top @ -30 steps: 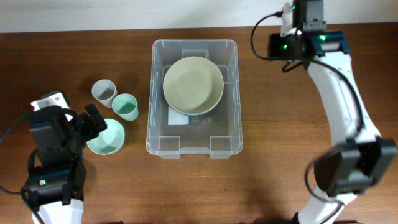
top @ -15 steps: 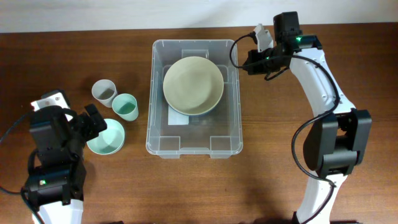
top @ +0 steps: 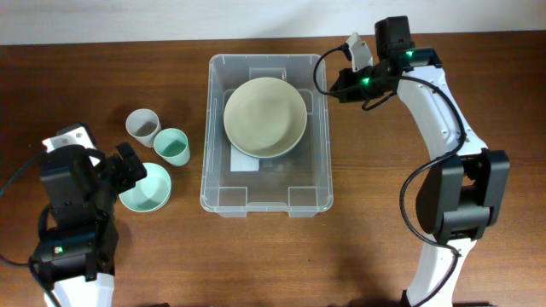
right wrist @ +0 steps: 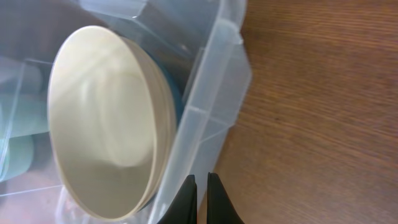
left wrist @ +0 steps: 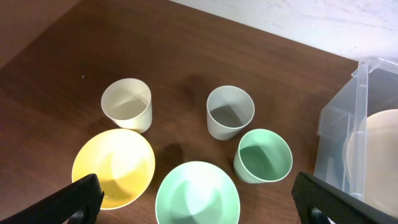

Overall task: Pack container
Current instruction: 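Release the plate and retract the right gripper to the right side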

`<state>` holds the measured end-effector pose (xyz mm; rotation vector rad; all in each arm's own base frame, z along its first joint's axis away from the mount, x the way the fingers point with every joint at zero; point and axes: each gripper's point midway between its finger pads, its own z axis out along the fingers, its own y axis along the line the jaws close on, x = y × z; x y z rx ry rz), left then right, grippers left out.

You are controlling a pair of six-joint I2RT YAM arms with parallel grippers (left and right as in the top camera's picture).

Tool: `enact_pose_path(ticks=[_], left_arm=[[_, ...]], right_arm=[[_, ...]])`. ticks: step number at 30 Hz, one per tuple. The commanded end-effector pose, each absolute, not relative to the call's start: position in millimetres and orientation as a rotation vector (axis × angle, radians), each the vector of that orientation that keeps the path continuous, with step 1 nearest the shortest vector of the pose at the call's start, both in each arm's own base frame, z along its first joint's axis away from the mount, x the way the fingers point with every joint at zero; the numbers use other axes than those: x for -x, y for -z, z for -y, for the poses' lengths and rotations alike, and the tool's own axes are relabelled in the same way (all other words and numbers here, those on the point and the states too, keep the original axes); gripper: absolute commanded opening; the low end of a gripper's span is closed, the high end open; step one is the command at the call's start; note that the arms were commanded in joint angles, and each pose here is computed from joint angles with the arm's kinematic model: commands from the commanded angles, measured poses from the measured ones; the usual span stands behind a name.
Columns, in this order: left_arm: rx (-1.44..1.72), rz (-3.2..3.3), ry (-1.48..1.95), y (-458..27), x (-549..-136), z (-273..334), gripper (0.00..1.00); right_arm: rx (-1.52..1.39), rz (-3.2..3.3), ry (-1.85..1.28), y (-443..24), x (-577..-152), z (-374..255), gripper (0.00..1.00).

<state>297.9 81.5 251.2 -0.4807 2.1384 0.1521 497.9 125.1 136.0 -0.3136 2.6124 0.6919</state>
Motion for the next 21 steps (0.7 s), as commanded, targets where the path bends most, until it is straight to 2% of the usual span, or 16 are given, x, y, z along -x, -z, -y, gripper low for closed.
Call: enact_pose_path(ticks=[1, 11, 15, 21], left_arm=[[0.490, -2.119, -0.162, -258.3, -298.6, -84.8, 0.99], [0.490, -2.119, -0.162, -258.3, -298.6, -84.8, 0.99], [0.490, -2.119, -0.162, -258.4, -298.7, -84.8, 0.99], [0.490, -2.119, -0.162, -258.3, -298.6, -84.7, 0.99]], right_arm=[[0.322, -2.639, -0.603, -123.6, -500.9, -119.7, 0.04], [0.366, -2.661, -0.589, -113.0, -493.5, -133.8, 0.04], [0.502, -2.610, -0.710, -119.6, -484.4, -156.1, 0.04], [0.466, -2.636, -0.601, -114.1, -490.1, -143.9, 0.04]])
